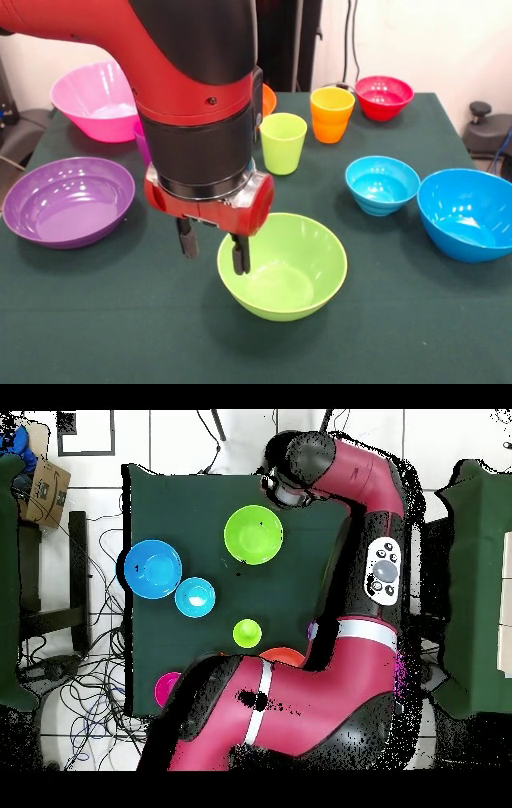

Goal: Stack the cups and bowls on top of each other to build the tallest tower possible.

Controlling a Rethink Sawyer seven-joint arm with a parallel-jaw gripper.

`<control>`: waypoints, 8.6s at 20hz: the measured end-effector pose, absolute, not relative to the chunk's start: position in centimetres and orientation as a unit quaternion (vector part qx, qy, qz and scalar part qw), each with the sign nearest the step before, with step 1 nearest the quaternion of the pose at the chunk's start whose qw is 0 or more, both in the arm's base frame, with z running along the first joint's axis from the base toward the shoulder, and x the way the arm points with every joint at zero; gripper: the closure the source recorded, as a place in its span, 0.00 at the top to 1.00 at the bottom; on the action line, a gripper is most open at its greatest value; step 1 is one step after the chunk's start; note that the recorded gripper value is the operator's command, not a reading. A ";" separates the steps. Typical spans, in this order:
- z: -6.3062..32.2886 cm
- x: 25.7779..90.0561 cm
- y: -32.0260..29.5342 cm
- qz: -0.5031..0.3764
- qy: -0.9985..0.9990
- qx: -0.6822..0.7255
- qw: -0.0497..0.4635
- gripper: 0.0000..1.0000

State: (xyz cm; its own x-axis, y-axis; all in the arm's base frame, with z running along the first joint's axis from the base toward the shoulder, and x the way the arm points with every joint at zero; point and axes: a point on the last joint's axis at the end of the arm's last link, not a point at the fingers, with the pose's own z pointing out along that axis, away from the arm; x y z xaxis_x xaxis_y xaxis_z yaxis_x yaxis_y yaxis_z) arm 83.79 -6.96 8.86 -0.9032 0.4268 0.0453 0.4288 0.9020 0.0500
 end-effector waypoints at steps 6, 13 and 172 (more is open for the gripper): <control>8.0 83.4 -6.0 -0.040 -0.975 -0.216 0.027 1.00; 7.1 82.9 -5.0 -0.045 -0.976 -0.210 0.036 1.00; 6.3 80.7 -15.6 -0.051 -0.988 -0.144 0.007 1.00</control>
State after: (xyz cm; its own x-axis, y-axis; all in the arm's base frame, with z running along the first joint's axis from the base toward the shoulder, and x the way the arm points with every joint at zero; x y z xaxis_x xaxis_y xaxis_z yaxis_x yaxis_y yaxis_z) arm 80.72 -15.63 6.29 -0.9586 0.2834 0.0283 0.2848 0.9535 0.0985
